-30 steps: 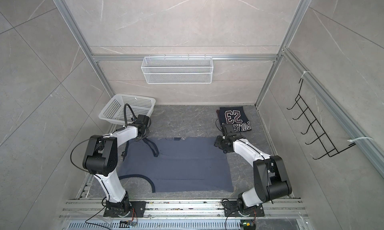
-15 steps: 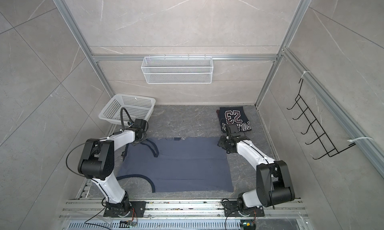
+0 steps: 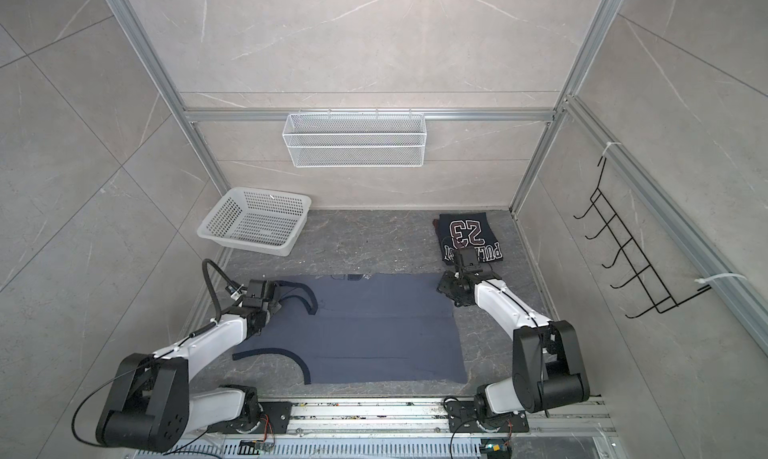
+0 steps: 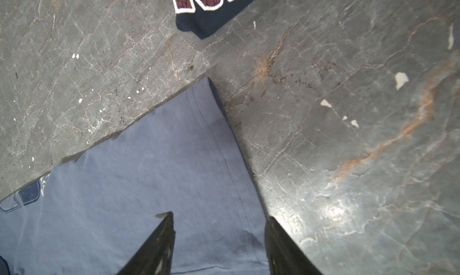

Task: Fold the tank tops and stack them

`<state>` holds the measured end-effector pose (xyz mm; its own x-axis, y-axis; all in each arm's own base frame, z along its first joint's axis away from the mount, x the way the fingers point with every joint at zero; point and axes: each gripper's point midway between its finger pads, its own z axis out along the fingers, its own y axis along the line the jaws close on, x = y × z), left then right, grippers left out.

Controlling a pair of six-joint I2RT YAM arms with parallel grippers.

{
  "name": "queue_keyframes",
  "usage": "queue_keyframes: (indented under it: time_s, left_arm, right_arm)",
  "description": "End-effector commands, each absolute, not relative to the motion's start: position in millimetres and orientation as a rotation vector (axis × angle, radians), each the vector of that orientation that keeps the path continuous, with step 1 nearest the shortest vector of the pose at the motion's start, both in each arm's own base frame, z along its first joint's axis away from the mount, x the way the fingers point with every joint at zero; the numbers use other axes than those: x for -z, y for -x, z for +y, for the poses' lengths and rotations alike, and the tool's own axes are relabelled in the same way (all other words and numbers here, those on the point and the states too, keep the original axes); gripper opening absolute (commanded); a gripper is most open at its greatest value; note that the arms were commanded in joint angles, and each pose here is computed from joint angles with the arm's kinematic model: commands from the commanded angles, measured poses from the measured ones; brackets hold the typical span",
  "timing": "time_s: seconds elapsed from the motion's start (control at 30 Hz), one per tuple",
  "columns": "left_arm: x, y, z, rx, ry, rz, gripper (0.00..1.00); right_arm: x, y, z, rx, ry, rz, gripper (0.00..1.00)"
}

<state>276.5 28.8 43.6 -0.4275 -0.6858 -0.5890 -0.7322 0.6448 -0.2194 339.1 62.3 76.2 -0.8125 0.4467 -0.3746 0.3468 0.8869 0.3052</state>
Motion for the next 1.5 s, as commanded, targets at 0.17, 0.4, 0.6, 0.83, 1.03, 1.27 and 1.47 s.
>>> queue_keyframes:
  time_s: [0.17, 0.4, 0.6, 0.83, 1.03, 1.27, 1.47]
  left_arm:
    - [-126, -303, 35, -0.158, 0.931, 2.197, 0.61]
    - [-111, -331, 28, -0.177, 0.929, 2.34, 0.68]
    - [-88, -346, 37, -0.203, 0.958, 2.404, 0.65]
    - [-68, -349, 44, -0.255, 0.968, 2.449, 0.6]
    - [-60, -356, 51, -0.249, 0.98, 2.446, 0.41]
    - [-63, -359, 60, -0.258, 0.983, 2.415, 0.2]
    - [-64, -357, 64, -0.248, 0.991, 2.392, 0.05]
  right_arm:
    - [-72, -333, 59, -0.287, -0.572, 2.635, 0.59]
    - [-73, -332, 59, -0.295, -0.57, 2.634, 0.59]
    - [-70, -332, 60, -0.305, -0.572, 2.641, 0.59]
    - [-68, -333, 59, -0.31, -0.577, 2.644, 0.6]
    - [-66, -332, 59, -0.309, -0.579, 2.648, 0.59]
    - [-66, -332, 59, -0.307, -0.576, 2.649, 0.59]
    - [-65, -331, 58, -0.302, -0.58, 2.651, 0.59]
